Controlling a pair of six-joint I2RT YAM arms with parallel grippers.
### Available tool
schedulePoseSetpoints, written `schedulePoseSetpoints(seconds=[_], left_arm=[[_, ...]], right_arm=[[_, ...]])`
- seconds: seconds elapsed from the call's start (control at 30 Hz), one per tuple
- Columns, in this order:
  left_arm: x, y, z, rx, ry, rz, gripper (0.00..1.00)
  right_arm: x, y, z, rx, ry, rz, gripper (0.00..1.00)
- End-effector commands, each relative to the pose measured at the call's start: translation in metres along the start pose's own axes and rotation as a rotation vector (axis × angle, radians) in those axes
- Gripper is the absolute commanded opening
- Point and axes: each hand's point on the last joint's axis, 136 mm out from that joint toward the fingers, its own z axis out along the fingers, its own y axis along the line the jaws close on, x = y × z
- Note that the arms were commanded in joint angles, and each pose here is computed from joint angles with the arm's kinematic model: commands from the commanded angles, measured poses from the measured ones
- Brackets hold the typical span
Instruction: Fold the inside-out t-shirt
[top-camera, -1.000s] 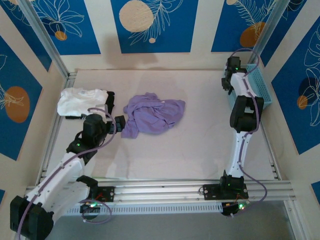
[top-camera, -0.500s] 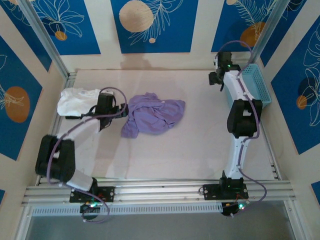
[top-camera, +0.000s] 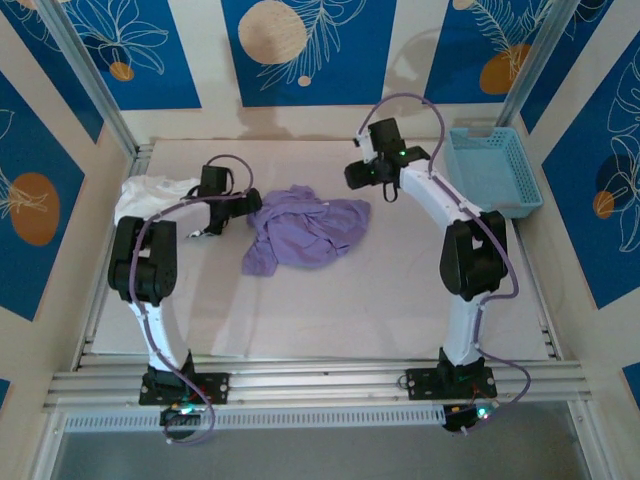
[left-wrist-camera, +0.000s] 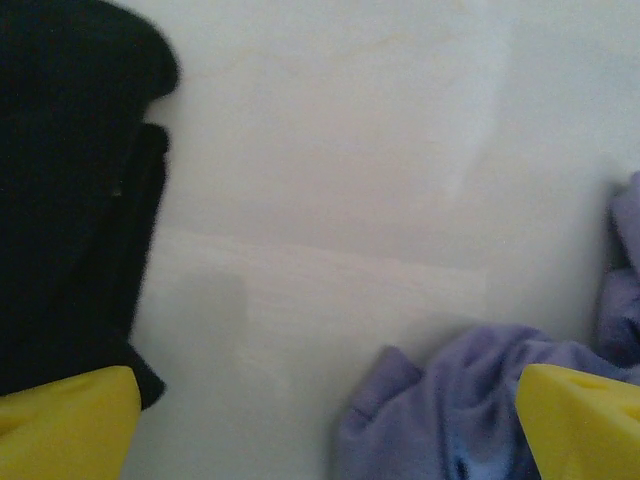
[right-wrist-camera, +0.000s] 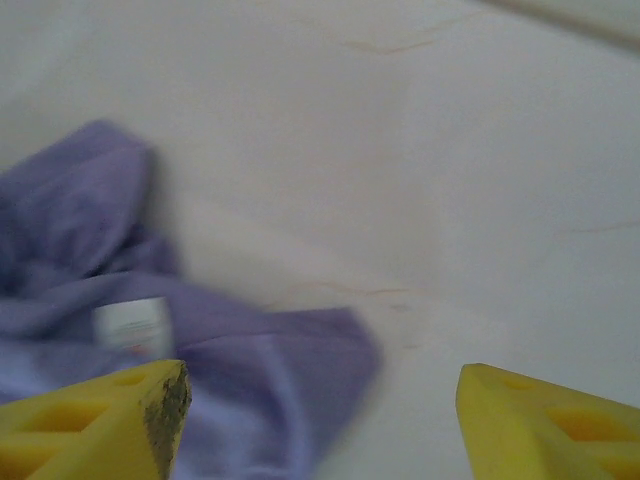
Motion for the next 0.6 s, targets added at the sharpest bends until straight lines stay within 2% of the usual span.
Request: schedulePoseSetpoints(seconds=[0.0, 0.1, 0.3, 0.57], left_arm=[[0.0, 0.033, 0.006, -0.057, 0.042, -0.082, 0.96], [-0.001, 0.053, 0.008, -0.08, 0.052, -0.125, 0.96], [-0.01, 0.067, 0.01, -0.034, 0.047, -0.214, 0.95], [-0.036, 0.097, -0.002, -0.084, 0.008, -0.24, 0.95]], right_arm=[[-0.011, 0.048, -0.021, -0.196, -0.083, 0.039, 0.72], [-0.003, 0.06, -0.018, -0.206, -0.064, 0.036, 0.72], [0.01, 0.061, -0.011, -0.189, -0.015, 0.041, 0.72], [0.029, 0.059, -0.012, -0.172, 0.013, 0.058, 0.72]])
